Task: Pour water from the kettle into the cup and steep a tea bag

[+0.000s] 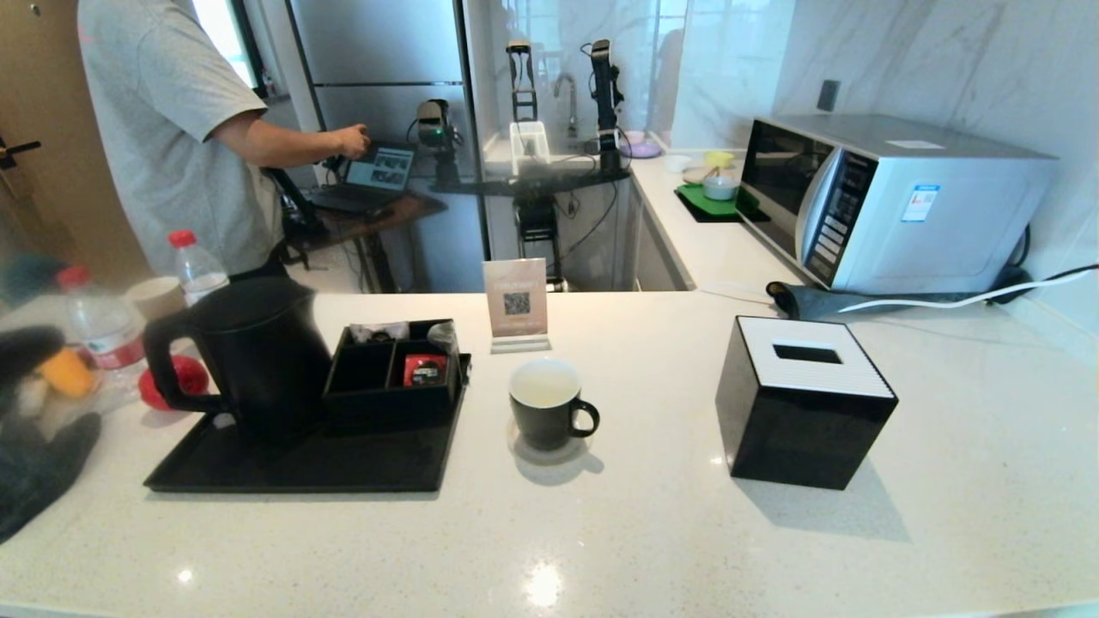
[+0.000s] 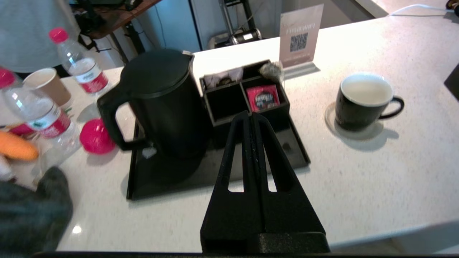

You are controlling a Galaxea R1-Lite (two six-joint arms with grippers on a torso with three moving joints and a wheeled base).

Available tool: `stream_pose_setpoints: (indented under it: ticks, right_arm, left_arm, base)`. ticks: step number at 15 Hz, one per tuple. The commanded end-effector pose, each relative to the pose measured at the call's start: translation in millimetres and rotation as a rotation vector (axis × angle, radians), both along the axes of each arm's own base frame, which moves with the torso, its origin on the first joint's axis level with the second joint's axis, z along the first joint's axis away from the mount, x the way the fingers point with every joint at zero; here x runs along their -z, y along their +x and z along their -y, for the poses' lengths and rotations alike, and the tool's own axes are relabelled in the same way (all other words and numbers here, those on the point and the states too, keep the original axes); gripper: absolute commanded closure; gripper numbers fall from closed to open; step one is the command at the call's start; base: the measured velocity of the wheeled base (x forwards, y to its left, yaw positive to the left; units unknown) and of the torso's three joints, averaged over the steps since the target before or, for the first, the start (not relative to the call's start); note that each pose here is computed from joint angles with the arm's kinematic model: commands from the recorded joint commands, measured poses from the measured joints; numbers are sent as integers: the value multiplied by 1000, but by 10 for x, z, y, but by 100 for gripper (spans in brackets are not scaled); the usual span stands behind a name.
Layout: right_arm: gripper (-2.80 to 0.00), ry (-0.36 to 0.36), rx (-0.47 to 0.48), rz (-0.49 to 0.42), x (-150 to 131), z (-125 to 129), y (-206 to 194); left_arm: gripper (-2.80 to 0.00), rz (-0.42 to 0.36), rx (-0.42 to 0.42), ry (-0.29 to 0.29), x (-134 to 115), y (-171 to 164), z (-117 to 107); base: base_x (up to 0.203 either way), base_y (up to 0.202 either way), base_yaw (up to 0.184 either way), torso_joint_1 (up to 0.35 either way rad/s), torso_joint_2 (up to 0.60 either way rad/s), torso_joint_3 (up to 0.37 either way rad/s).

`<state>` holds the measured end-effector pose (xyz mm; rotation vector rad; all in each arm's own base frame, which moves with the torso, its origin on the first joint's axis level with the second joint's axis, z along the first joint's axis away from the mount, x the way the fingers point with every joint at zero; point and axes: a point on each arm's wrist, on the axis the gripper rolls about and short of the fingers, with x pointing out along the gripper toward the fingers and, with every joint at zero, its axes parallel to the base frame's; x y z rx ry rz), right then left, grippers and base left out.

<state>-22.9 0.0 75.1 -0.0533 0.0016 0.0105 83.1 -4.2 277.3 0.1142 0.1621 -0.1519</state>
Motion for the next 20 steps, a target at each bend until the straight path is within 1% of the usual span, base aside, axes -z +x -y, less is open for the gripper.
stream_pose_setpoints:
  ticks: [1,7,10,13,16,20]
  right_arm:
    - [0,0,-1,-1,0,0,1]
    - [0,0,-1,-1,0,0,1]
    - [0,0,0,-1,0,0,1]
    - [0,0,-2,-1,0,0,1]
    - [0,0,0,-1,-1,0,1]
    - [0,0,0,-1,0,0,1]
  left_arm:
    - [-280,-124,20,-3,-33,598,23]
    - [-280,-250,58,-16,36,1372,75]
    - [-280,-306,89,-11,135,1743,170]
    - [-280,-366,125,-6,300,2129,299]
    - [-280,-407,159,3,471,2503,459]
    - [-280,-454,194,-12,681,2824,726]
  base:
    - [0,0,0,0,0,0]
    - [0,0,0,0,0,0]
    - [0,0,0,0,0,0]
    - [0,0,0,0,0,0]
    - [0,0,0,0,0,0]
    - [0,0,0,0,0,0]
